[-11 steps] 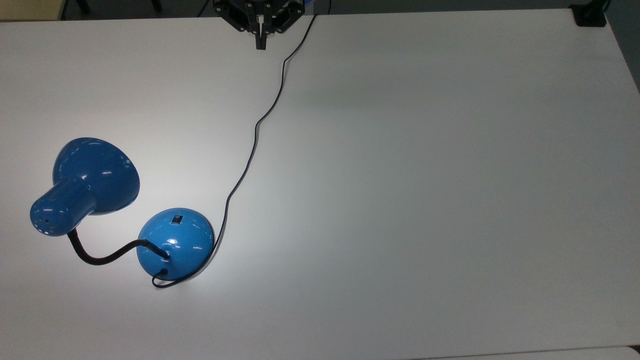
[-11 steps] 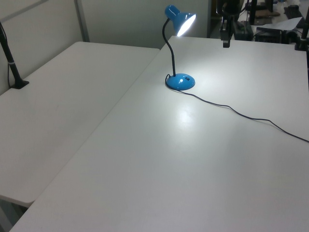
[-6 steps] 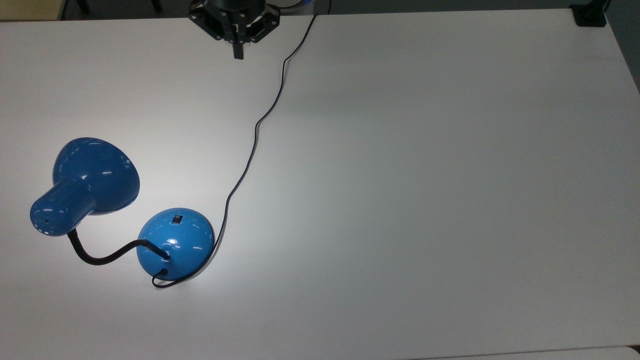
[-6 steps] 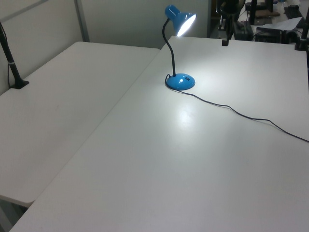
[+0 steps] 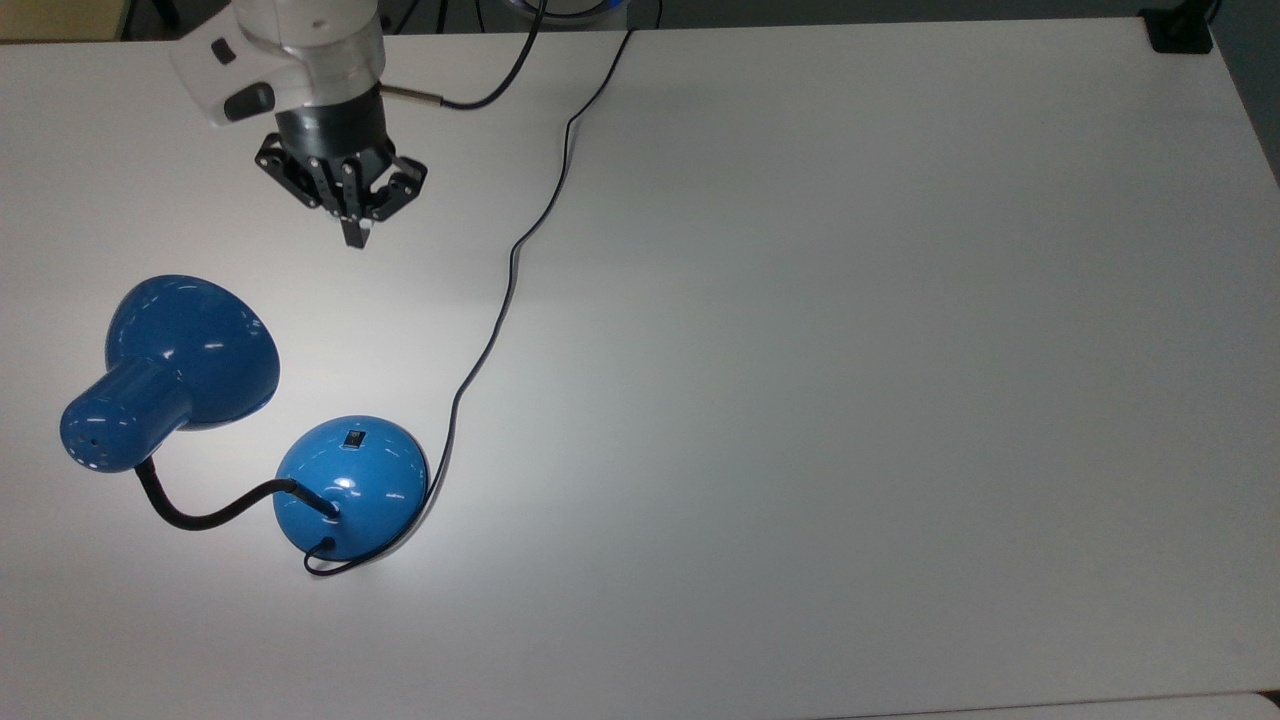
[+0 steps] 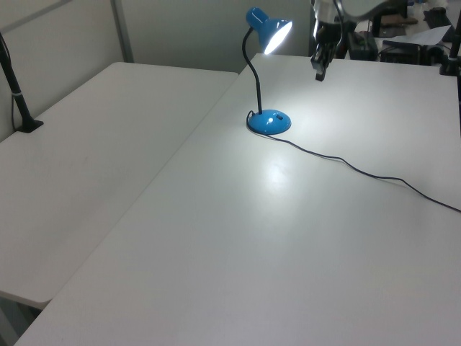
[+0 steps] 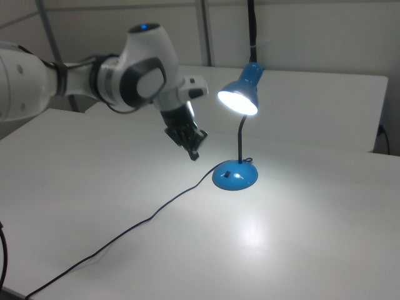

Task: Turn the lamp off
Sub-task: 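Move the gripper toward the blue lamp base's black switch, then press down on the switch atop the lamp base with the gripper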

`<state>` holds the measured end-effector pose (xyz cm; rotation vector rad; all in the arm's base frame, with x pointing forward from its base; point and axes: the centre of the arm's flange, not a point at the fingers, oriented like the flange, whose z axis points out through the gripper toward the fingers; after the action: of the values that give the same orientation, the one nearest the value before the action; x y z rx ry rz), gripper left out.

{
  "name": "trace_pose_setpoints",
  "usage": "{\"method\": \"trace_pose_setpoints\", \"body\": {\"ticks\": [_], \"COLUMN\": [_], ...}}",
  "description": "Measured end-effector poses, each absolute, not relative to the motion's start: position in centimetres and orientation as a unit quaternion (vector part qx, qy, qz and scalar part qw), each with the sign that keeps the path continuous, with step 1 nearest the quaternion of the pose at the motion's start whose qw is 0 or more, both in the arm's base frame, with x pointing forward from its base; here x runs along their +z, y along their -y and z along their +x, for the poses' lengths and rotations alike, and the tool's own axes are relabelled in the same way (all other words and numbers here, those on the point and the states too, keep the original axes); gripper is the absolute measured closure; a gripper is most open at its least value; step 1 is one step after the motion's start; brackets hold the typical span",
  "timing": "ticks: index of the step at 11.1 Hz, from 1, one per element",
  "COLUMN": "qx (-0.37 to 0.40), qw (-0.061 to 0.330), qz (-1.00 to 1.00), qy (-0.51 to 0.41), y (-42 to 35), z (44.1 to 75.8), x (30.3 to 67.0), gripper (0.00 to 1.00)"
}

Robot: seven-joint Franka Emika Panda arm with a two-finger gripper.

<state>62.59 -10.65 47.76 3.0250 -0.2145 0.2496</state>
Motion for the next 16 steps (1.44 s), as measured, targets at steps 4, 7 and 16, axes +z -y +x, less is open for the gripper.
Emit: {"method": "trace_pose_setpoints", "body": {"ticks": [4, 7, 16], "qx": [0.131, 0.172, 0.234], "qw": [0.062, 0.068, 0.069], "qz": [0.987, 0.98, 0.968], "qy": [0.074, 0.075, 0.057], "y": [12.8, 13.7, 12.6], "z": [65.8, 67.1, 68.9], "x": [39.3, 36.8, 32.9], "gripper": [0.99, 0.99, 0.99]}}
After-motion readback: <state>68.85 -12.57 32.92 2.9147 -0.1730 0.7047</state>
